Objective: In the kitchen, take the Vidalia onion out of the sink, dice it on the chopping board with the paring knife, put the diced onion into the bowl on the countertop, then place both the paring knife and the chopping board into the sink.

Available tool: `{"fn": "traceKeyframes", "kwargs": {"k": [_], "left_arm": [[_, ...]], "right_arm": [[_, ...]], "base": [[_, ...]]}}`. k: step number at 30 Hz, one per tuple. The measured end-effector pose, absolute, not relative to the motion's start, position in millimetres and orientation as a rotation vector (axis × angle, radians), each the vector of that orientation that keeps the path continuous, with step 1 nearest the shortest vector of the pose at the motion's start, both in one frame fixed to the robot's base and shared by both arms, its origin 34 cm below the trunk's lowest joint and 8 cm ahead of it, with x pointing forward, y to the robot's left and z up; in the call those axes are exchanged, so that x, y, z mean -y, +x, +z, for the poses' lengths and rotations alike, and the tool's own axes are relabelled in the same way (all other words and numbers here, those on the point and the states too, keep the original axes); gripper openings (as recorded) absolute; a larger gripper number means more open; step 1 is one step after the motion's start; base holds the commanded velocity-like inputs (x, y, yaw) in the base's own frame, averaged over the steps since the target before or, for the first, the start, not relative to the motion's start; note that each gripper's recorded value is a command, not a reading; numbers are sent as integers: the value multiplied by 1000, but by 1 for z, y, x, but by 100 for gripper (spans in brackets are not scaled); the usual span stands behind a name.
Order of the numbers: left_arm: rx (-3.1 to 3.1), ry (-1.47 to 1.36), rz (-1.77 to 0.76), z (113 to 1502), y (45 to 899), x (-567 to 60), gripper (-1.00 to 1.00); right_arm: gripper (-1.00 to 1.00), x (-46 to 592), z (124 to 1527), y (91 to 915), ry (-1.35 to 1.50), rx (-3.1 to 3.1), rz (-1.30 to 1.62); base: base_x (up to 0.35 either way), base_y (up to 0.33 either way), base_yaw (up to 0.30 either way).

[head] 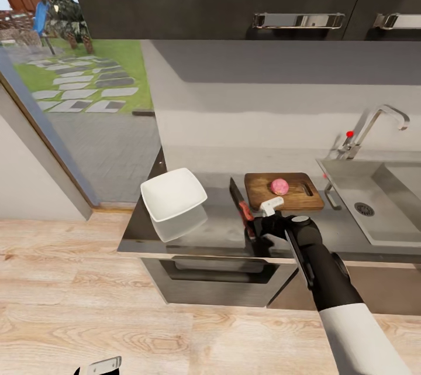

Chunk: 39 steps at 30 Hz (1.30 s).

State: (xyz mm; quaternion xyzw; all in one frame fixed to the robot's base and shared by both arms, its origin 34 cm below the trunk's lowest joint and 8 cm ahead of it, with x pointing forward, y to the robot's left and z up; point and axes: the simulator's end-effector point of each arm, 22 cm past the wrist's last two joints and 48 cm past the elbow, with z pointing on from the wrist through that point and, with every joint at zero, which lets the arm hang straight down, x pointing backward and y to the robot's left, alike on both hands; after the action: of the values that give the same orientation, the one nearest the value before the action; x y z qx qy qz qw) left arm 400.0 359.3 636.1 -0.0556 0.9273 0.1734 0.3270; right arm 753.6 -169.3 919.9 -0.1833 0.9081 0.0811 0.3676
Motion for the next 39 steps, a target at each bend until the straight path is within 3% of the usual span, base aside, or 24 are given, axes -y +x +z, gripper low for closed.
{"fn": "traceKeyframes", "kwargs": {"k": [39], "left_arm": [[-2430,-145,454,636,400,-359,100]], "right_arm": [[-100,157,1036,768,-413,-2175,200]], "base": [[0,0,0]]}}
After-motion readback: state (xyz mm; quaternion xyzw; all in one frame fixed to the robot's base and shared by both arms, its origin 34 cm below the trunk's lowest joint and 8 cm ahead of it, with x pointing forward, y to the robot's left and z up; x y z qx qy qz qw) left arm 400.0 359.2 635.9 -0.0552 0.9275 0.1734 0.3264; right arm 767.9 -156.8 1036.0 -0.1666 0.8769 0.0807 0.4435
